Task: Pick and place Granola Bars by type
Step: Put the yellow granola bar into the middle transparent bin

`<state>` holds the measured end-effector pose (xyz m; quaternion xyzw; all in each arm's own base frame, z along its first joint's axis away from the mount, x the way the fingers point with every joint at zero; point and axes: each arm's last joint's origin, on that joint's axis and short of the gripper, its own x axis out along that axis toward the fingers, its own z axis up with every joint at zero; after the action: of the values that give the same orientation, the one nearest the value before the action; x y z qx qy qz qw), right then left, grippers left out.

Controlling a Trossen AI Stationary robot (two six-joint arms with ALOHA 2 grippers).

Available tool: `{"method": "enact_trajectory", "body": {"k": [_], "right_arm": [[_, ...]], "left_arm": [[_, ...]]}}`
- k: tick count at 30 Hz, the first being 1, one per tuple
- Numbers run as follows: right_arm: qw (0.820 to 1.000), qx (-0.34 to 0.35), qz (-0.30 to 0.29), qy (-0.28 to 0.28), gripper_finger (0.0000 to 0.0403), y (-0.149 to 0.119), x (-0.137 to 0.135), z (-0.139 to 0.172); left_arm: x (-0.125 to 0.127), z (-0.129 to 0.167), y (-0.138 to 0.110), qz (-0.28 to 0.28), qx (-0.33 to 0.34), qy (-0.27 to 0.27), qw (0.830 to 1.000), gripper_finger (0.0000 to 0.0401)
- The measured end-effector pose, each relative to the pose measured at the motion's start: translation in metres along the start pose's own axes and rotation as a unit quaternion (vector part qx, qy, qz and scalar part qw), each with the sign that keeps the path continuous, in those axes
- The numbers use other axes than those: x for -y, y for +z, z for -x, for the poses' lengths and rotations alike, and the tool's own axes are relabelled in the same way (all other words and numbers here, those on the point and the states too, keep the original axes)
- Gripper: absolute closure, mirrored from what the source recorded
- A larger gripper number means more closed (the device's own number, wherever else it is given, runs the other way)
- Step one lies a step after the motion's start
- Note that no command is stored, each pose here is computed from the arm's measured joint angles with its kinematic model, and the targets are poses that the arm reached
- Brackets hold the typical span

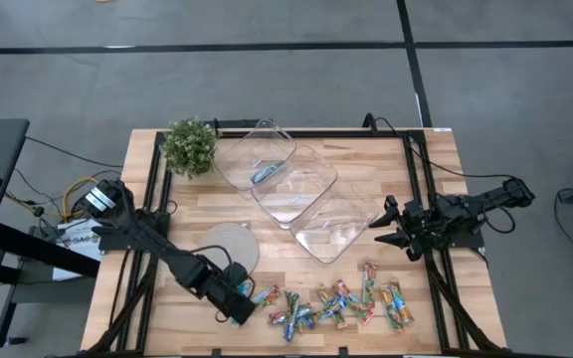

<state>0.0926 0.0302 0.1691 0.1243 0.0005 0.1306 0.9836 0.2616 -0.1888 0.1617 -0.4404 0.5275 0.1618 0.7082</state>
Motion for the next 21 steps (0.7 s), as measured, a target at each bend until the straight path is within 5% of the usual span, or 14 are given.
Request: {"method": "enact_trajectory", "body": {"k": [7,21], "right_arm": [[1.0,0.0,0.0,0.0,0.0219,0.0,0.0,0.0],[1.0,0.0,0.0,0.0,0.0219,0.0,0.0,0.0]], "left_arm": [[0.0,0.0,0.011,0.032,0.014,0.001,0.999,0.0146],[-0.006,0.0,0.031,0.129,-0.007,0.022,0.991,0.0143]]}}
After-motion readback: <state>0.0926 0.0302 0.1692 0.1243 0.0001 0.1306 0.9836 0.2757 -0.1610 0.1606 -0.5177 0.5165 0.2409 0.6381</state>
